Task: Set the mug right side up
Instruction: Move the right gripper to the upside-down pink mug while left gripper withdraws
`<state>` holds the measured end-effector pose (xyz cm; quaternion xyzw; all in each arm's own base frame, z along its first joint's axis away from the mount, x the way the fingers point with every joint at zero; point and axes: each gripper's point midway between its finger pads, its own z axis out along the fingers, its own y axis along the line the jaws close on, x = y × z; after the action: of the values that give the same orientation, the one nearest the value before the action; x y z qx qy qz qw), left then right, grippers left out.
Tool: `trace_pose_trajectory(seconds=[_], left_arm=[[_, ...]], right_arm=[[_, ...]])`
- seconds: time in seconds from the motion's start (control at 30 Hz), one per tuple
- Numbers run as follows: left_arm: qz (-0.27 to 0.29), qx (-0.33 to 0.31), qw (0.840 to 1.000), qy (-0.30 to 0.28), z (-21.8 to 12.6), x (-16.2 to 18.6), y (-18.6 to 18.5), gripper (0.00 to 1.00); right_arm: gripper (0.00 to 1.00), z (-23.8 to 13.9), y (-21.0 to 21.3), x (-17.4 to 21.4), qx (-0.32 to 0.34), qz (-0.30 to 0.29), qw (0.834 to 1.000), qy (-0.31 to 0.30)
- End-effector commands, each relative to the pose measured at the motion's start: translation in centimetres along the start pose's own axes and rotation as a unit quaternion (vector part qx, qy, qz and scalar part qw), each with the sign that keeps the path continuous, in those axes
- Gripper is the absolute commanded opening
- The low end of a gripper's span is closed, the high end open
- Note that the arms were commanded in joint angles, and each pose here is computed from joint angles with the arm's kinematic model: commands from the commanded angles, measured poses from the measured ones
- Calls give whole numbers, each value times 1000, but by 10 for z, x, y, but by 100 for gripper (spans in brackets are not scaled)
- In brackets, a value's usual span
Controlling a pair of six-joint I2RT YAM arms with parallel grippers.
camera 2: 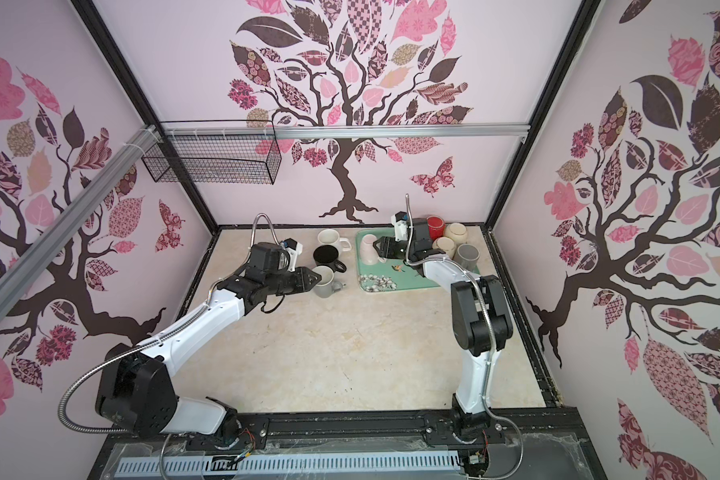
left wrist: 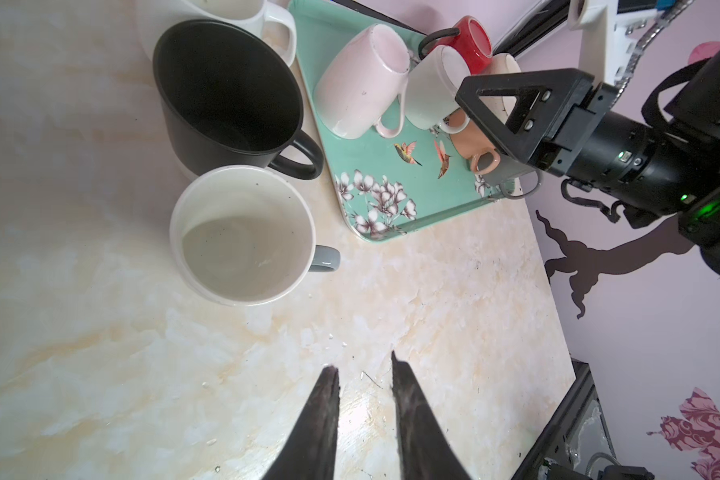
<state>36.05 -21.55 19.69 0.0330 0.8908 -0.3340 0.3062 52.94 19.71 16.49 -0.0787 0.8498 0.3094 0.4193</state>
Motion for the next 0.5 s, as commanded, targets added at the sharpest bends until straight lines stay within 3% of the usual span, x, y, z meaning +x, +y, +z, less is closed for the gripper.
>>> trace_pose_trajectory(seconds=[0.0, 0.47], left_arm=[[-1, 17, 1000, 7, -2, 8, 1, 27], [-10, 4, 1000, 3, -14, 20, 12, 27]], right_arm=[[65, 20, -10, 7, 1, -71, 997, 26], [70, 40, -54, 52, 59, -150, 981, 109]])
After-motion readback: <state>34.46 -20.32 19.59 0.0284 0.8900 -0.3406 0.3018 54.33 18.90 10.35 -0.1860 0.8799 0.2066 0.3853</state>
